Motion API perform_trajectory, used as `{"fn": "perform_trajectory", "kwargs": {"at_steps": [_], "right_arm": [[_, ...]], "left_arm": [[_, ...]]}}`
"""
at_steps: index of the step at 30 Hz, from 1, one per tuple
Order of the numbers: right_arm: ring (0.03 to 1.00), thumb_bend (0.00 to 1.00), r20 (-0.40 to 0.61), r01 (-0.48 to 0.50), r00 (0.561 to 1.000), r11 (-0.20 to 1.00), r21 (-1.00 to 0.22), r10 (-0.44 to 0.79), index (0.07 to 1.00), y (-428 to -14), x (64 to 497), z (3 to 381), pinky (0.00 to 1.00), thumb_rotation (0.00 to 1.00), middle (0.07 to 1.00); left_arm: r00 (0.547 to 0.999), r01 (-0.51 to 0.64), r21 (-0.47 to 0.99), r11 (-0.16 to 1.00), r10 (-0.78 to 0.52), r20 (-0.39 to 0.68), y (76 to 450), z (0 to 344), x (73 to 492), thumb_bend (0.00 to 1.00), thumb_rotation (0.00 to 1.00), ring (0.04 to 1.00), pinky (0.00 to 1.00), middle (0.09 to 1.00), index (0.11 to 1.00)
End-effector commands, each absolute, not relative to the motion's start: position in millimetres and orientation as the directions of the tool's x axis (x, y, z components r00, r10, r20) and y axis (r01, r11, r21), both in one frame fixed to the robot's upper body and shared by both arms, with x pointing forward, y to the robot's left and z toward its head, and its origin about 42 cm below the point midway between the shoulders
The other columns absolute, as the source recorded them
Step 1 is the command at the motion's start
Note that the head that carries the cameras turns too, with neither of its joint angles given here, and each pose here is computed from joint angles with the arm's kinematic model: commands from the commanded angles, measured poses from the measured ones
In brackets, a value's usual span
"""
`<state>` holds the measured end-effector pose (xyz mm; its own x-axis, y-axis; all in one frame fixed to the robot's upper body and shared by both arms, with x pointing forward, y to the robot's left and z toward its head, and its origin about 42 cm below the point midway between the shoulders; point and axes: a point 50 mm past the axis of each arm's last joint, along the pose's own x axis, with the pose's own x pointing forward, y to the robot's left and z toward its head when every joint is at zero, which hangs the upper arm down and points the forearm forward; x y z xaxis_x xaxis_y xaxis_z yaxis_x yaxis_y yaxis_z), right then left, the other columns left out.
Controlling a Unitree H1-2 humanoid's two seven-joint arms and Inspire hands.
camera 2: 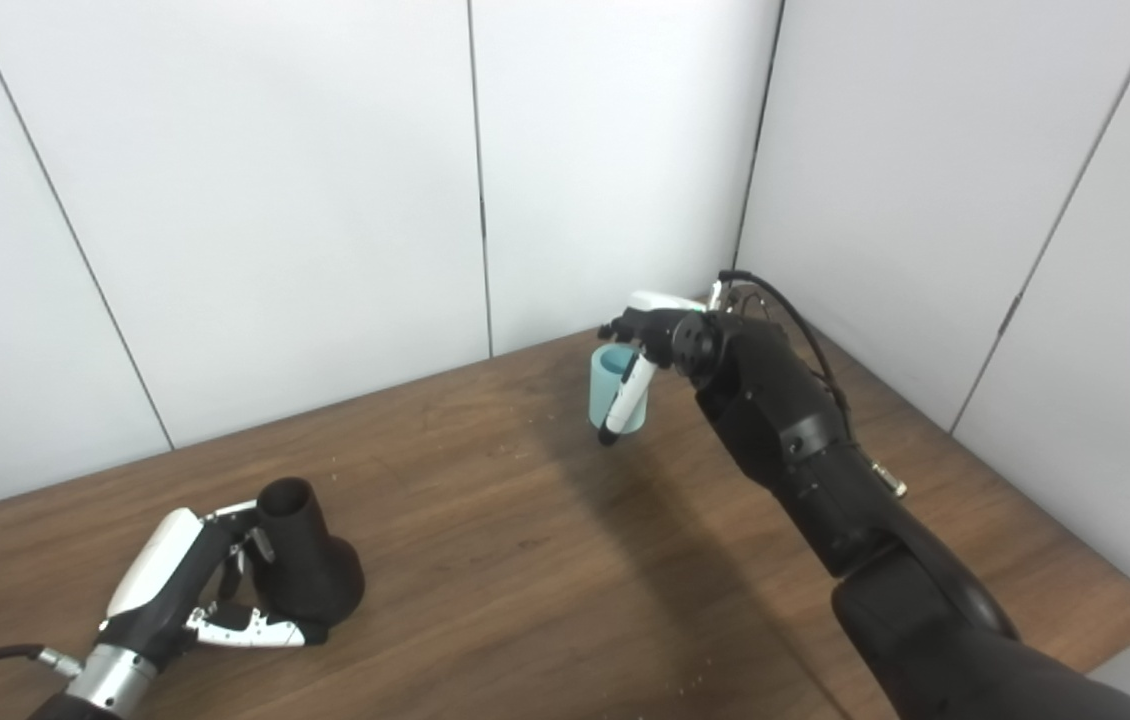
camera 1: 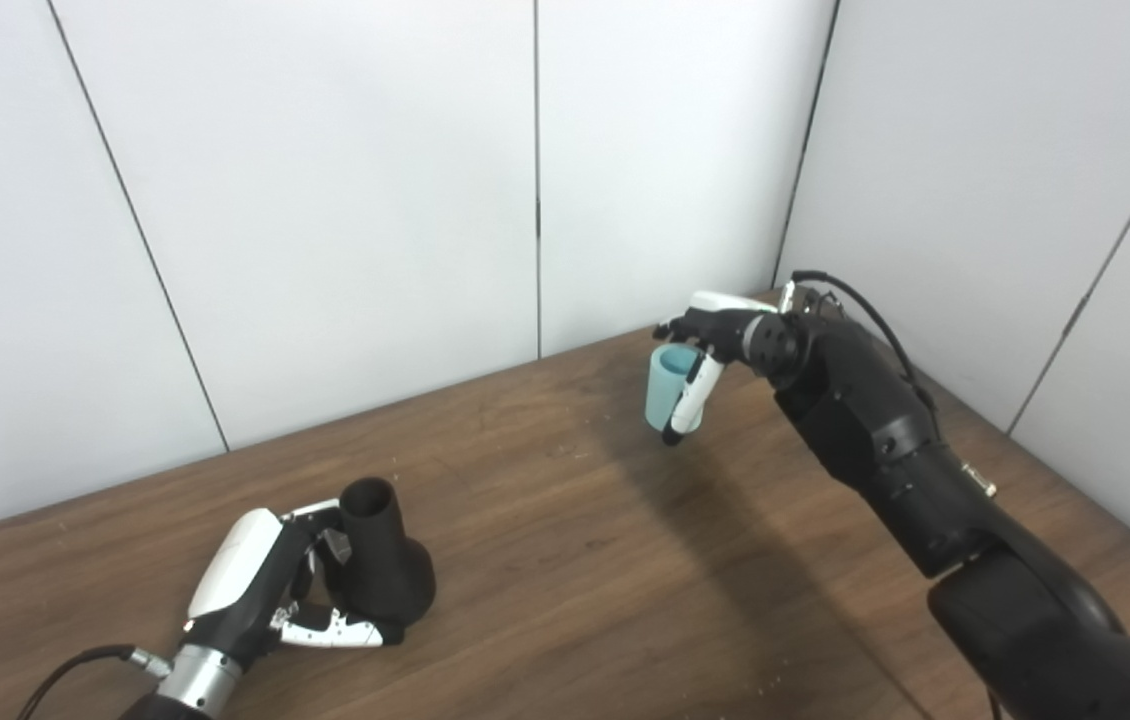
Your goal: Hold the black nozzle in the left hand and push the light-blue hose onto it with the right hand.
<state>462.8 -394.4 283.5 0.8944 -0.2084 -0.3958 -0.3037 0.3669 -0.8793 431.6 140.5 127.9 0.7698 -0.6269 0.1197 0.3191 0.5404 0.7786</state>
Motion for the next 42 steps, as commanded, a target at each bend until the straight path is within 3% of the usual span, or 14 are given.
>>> {"fn": "perform_trajectory", "kwargs": {"at_steps": [1, 13, 22, 27, 29, 30, 31, 33, 35, 42], "right_arm": [[0.880, 0.91, -0.319, -0.233, 0.920, 0.338, -0.912, -0.227, 0.910, -401.9, 464.1, 315.9, 0.79, 0.09, 0.917], [0.841, 0.88, -0.269, -0.144, 0.927, 0.414, -0.899, -0.262, 0.891, -404.0, 461.6, 294.7, 0.73, 0.05, 0.884], [0.814, 0.83, -0.171, -0.053, 0.945, 0.386, -0.921, -0.279, 0.854, -403.5, 462.5, 285.2, 0.72, 0.03, 0.822], [0.731, 0.80, -0.075, 0.031, 0.956, 0.352, -0.935, -0.284, 0.763, -400.2, 460.7, 286.0, 0.65, 0.03, 0.719], [0.666, 0.72, -0.035, 0.069, 0.957, 0.342, -0.937, -0.287, 0.642, -398.2, 460.1, 286.7, 0.60, 0.03, 0.641], [0.601, 0.62, -0.012, 0.090, 0.957, 0.339, -0.936, -0.290, 0.575, -397.6, 460.0, 286.7, 0.54, 0.05, 0.577], [0.445, 0.56, 0.011, 0.113, 0.956, 0.336, -0.935, -0.292, 0.534, -397.4, 460.1, 286.5, 0.40, 0.02, 0.462], [0.421, 0.54, 0.046, 0.146, 0.955, 0.330, -0.933, -0.293, 0.519, -397.9, 460.8, 285.8, 0.38, 0.01, 0.450], [0.469, 0.53, 0.068, 0.164, 0.956, 0.326, -0.931, -0.286, 0.479, -399.0, 461.3, 286.0, 0.44, 0.00, 0.485], [0.470, 0.52, 0.080, 0.166, 0.963, 0.334, -0.928, -0.255, 0.465, -401.3, 460.4, 289.9, 0.45, 0.00, 0.497]], "left_arm": [[0.763, 0.480, 0.794, 0.373, -0.624, -0.168, 165.9, 62.7, 395.8, 0.52, 0.00, 0.429, 0.39, 0.489, 0.486], [0.757, 0.488, 0.788, 0.376, -0.631, -0.168, 166.2, 64.1, 394.9, 0.52, 0.00, 0.416, 0.38, 0.490, 0.486], [0.753, 0.496, 0.783, 0.376, -0.636, -0.171, 165.9, 64.6, 392.4, 0.52, 0.00, 0.428, 0.38, 0.489, 0.486], [0.751, 0.497, 0.781, 0.378, -0.638, -0.170, 166.0, 65.0, 392.0, 0.52, 0.00, 0.429, 0.38, 0.489, 0.486], [0.752, 0.496, 0.781, 0.379, -0.638, -0.168, 165.6, 65.5, 391.8, 0.52, 0.00, 0.429, 0.38, 0.489, 0.486], [0.752, 0.495, 0.782, 0.379, -0.637, -0.168, 165.4, 65.9, 391.9, 0.52, 0.00, 0.430, 0.38, 0.489, 0.486], [0.752, 0.495, 0.782, 0.379, -0.637, -0.168, 165.0, 66.4, 392.0, 0.52, 0.00, 0.430, 0.38, 0.489, 0.486], [0.753, 0.495, 0.783, 0.377, -0.636, -0.170, 164.8, 66.8, 392.4, 0.52, 0.00, 0.430, 0.38, 0.489, 0.486], [0.754, 0.497, 0.783, 0.375, -0.634, -0.175, 164.8, 67.1, 392.6, 0.52, 0.00, 0.430, 0.38, 0.488, 0.487], [0.756, 0.496, 0.784, 0.374, -0.630, -0.178, 163.0, 68.3, 392.2, 0.52, 0.00, 0.431, 0.39, 0.487, 0.488]]}}
